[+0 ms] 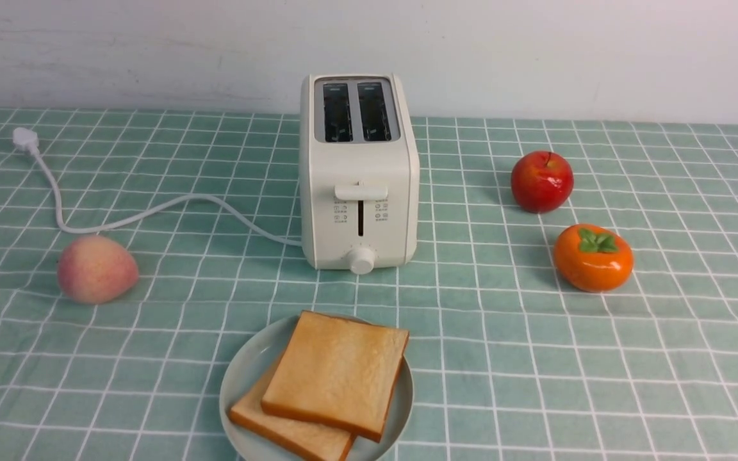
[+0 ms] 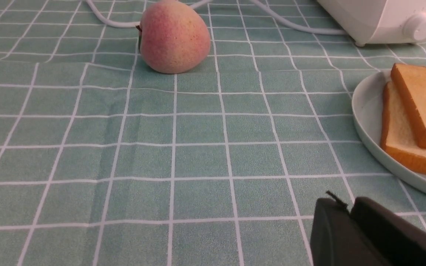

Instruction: Take toasted bread from bread machine on blue coffee table place on plate.

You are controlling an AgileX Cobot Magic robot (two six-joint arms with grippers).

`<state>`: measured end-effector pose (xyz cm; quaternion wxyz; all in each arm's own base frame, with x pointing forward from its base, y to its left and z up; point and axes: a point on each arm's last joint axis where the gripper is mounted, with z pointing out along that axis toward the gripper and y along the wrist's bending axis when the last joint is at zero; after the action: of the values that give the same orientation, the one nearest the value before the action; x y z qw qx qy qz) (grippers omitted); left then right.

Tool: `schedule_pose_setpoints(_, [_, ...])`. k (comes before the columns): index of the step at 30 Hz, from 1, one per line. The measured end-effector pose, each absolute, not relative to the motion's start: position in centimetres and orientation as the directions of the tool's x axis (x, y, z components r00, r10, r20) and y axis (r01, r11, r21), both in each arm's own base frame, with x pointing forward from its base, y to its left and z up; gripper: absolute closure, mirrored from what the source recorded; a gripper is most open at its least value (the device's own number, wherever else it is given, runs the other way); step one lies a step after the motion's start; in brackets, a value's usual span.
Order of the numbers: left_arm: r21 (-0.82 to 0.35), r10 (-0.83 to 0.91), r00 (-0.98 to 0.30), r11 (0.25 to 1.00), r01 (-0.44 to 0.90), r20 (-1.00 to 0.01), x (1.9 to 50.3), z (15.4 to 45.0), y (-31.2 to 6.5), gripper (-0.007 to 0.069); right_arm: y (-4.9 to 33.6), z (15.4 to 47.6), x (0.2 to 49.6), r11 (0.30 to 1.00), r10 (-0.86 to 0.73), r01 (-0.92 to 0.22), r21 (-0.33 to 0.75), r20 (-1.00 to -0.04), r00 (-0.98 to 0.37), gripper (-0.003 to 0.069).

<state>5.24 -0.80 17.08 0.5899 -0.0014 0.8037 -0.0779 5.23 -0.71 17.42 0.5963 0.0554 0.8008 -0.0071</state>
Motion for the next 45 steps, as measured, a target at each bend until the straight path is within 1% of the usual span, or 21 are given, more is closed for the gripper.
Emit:
schedule_pose_setpoints(30, [-0.119,-0.087,-0.303,0.989,0.089,-0.949,5.24,17.08,-0.78,0.0533,-0.78,17.42,5.21,0.994,0.07,0.102,0.043,-0.956,-0.285,0.0468])
schedule_pose_setpoints(32, [-0.149,-0.117,-0.314,0.986,0.081,-0.942,5.22,17.01,-0.8,0.0534,-0.78,17.42,5.21,0.994,0.07,0.102,0.043,-0.956,-0.285,0.0465])
schedule_pose_setpoints(36, [-0.288,-0.261,-0.336,0.957,0.034,-0.905,5.17,16.89,-0.83,0.0534,-0.79,17.42,5.21,0.994,0.071,0.104,0.043,-0.956,-0.285,0.046])
schedule_pose_setpoints(40, [-0.353,-0.332,-0.336,0.935,0.004,-0.882,5.18,16.88,-0.79,0.0533,-0.79,17.42,5.21,0.994,0.071,0.104,0.043,-0.956,-0.285,0.0454])
schedule_pose_setpoints(45, [-0.352,-0.333,-0.333,0.936,-0.006,-0.882,5.19,16.88,-0.69,0.0524,-0.79,17.42,5.21,0.994,0.071,0.104,0.043,-0.956,-0.285,0.0449])
